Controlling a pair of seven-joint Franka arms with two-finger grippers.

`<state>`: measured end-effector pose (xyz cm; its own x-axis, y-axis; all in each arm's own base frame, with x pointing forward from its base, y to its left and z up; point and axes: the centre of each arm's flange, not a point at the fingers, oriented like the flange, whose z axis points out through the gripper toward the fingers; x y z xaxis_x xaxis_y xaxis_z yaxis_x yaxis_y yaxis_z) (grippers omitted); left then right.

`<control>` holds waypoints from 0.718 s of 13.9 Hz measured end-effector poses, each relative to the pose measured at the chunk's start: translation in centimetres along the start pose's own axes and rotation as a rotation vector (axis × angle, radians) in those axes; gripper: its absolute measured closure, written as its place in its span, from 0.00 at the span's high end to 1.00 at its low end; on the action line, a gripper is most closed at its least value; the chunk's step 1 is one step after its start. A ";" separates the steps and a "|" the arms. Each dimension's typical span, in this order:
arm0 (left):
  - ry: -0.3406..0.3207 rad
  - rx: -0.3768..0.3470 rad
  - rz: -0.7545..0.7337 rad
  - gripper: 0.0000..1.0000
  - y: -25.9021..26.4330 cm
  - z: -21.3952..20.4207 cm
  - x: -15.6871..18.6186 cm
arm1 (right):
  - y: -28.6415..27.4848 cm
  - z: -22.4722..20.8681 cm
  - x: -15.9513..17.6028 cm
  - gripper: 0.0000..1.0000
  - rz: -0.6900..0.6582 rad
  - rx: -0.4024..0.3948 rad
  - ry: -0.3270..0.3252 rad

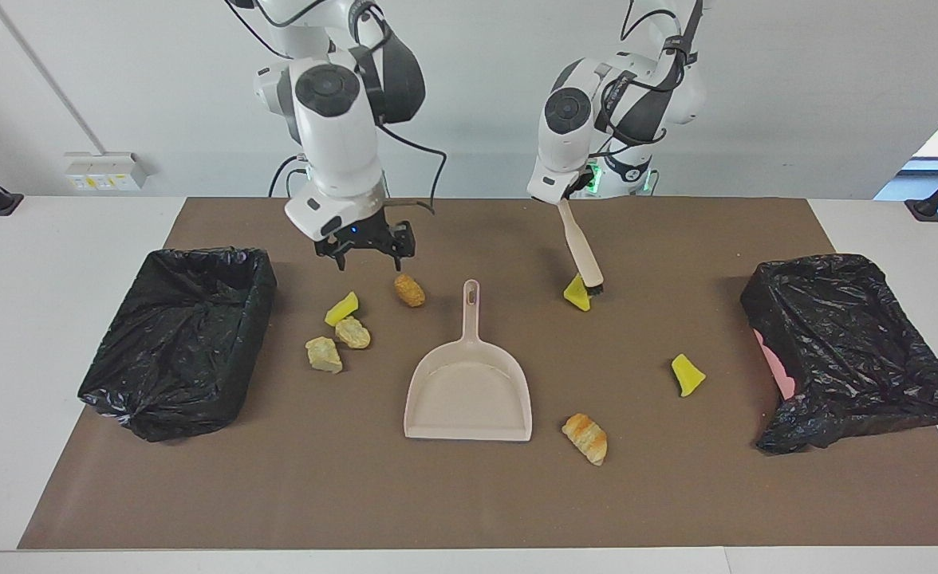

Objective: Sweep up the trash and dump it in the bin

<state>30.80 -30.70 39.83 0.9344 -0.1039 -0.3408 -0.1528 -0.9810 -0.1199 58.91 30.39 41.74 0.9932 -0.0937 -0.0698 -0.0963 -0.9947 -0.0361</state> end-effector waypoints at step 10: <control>0.001 -0.030 0.302 0.26 -4.5 5.0 -2.2 | -3.7 7.1 -2.9 0.96 -0.141 -0.030 -0.060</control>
<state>27.83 -25.24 36.47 0.8483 -0.3919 -0.3561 -0.4145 -0.9099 0.0140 55.91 34.65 34.99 0.9909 0.0492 -0.1253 0.0471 -0.9987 -0.0199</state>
